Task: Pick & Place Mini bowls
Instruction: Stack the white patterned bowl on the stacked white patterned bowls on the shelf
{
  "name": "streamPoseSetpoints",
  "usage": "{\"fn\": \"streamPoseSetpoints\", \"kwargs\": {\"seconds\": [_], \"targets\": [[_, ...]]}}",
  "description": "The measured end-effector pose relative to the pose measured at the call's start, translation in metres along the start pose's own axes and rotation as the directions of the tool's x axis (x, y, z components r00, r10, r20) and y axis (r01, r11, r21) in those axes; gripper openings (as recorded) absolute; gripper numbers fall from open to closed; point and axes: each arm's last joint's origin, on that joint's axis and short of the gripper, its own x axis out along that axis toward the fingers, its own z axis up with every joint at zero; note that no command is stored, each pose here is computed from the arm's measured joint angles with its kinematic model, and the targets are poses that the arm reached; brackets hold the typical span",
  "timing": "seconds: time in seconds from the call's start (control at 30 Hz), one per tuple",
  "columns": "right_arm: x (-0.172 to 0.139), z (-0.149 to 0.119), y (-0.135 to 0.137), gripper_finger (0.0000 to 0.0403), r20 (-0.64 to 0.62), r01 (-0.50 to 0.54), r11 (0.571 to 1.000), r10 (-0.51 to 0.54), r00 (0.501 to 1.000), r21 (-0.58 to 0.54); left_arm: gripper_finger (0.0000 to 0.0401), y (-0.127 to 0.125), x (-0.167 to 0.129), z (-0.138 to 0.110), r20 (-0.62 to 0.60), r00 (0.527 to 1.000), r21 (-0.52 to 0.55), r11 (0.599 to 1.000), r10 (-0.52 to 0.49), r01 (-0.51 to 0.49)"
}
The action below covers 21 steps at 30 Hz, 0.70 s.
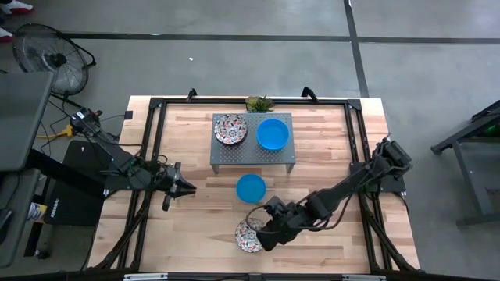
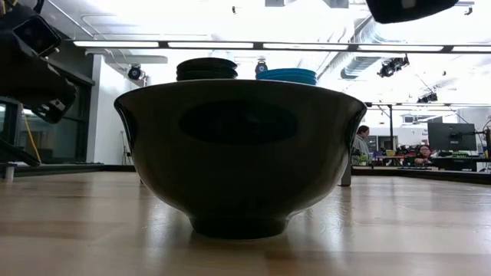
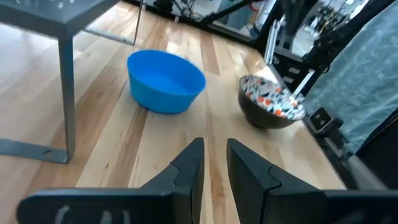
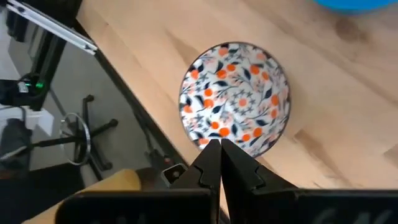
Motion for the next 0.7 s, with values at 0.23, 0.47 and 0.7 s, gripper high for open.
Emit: {"fn": "streamPoseSetpoints", "kwargs": {"seconds": [0.23,0.47,0.7], "targets": [[-0.002,-0.005,0.001,0.0000,0.006,-0.001,0.994,0.001,1.000,0.114,0.0066,0.000,0.004,-0.005,-0.052,0.999,0.094,0.996,0.013,-0.008],[-0.001,-0.005,0.000,0.0000,0.021,0.001,0.953,-0.007,1.000,0.301,0.0066,-0.005,0.003,0.003,0.021,0.999,0.286,0.958,-0.039,0.031],[0.001,-0.005,0.004,0.0000,0.031,-0.016,0.908,0.003,1.000,0.419,0.0066,-0.007,-0.004,0.012,0.089,0.989,0.417,0.906,-0.121,0.073]]}}
